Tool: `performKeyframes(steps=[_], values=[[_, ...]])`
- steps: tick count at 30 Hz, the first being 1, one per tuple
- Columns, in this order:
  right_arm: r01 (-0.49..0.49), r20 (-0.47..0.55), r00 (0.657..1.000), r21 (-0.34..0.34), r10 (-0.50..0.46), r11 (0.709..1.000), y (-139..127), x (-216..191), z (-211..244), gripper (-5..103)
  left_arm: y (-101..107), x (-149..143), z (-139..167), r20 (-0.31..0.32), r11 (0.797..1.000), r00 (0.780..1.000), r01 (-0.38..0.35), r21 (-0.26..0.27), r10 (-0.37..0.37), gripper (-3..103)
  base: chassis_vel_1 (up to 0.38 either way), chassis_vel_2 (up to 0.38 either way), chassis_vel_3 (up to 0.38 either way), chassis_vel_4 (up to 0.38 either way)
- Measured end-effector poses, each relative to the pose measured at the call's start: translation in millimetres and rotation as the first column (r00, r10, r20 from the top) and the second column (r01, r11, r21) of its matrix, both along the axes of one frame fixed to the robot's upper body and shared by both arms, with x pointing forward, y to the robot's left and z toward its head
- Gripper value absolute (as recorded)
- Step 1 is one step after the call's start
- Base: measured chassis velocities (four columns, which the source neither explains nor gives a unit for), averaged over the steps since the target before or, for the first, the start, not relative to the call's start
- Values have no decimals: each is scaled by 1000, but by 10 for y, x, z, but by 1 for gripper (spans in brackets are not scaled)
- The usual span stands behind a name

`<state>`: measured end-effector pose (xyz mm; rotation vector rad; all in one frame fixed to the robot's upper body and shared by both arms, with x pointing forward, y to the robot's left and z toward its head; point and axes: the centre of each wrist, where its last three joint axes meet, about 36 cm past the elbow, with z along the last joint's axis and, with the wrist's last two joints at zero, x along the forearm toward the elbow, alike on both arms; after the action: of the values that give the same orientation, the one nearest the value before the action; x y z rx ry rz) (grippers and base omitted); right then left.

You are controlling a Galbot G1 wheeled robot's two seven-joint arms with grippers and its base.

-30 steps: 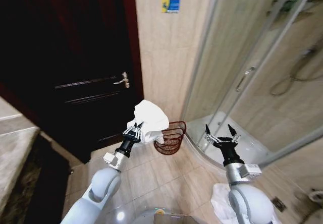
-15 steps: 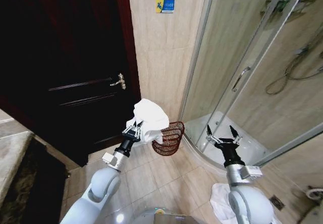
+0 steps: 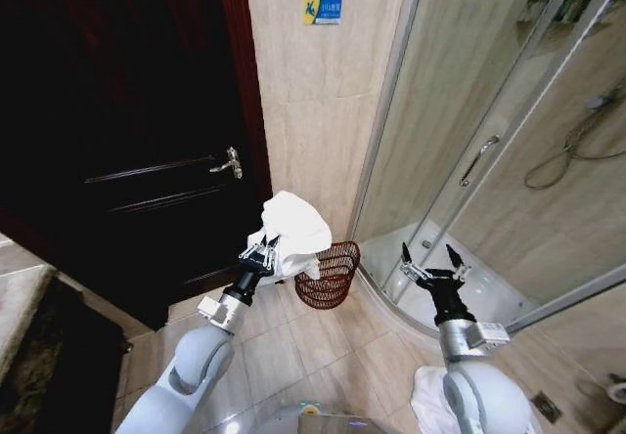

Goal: Discard the used towel into the hamper.

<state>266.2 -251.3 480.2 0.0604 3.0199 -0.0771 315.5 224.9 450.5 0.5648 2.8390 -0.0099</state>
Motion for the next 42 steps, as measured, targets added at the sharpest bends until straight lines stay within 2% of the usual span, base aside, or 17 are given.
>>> performKeyframes(steps=[27, 37, 40, 42], values=[[3, 2, 1000, -2, -3, 1000, -4, -5, -10, 100, 11, 29, -55, -2, 1000, 1000, -8, -2, 8, 7, -108, 3, 9, -102], [-2, 4, 1000, -13, 2, 1000, 11, -13, -13, 100, 14, 198, -209, -66, 999, 997, -35, 33, 37, 7, -19, 4, 13, -14], [-3, 8, 1000, -18, 3, 1000, 21, -24, -23, 100, -67, 380, -416, -112, 999, 994, -3, 43, 8, 7, 0, 0, 0, 0], [-2, 6, 1000, -18, 2, 1000, 22, -31, -32, 100, -108, 445, -490, -122, 999, 993, 12, 45, -7, 7, 0, 0, 0, 0]])
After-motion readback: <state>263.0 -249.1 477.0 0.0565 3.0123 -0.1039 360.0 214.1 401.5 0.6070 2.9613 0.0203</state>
